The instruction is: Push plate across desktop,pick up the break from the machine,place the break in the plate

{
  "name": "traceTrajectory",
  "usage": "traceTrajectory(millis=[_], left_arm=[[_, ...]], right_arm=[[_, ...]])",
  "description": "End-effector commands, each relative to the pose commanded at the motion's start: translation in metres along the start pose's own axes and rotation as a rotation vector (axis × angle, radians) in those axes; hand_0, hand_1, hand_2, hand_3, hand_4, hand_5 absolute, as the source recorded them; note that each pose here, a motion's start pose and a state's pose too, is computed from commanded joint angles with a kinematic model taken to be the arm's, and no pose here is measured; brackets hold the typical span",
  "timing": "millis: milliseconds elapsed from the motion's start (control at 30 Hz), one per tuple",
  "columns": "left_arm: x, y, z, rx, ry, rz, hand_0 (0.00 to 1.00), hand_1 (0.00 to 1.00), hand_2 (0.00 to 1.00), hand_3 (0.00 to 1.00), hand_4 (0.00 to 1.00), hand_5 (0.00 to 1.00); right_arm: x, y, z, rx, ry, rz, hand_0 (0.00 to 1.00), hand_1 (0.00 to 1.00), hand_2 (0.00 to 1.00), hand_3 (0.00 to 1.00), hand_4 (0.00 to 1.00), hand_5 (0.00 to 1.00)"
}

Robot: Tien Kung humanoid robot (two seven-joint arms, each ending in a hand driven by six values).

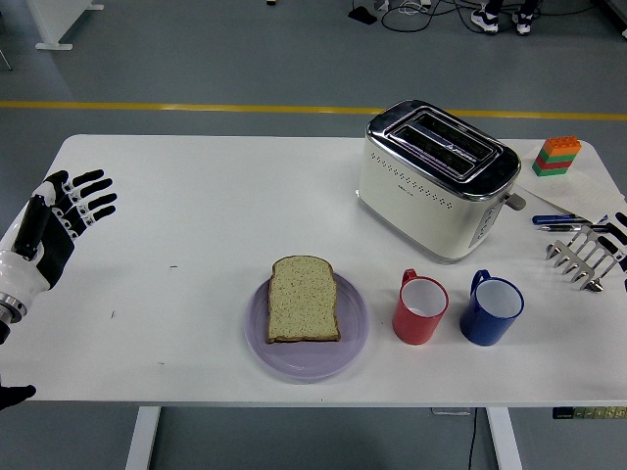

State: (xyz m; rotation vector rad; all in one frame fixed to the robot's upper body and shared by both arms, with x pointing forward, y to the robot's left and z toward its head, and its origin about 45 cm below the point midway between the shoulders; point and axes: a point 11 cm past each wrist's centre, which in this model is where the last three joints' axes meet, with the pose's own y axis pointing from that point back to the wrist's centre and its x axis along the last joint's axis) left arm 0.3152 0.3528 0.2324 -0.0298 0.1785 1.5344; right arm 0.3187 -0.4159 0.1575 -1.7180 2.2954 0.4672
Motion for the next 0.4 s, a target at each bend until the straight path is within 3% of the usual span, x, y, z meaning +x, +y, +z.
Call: traceTrajectory(millis=[400], left_arm=[[0.0079, 0.0086, 0.0043, -0.051, 0.051, 0.049, 0.788, 0.772, 0.780, 0.719, 0.514, 0.998]], right_arm=[[0.0003, -0.0005, 0.0011, -0.002, -0.008, 0.004, 0.758, 0.716, 0.723, 0.689, 0.542, 0.403]])
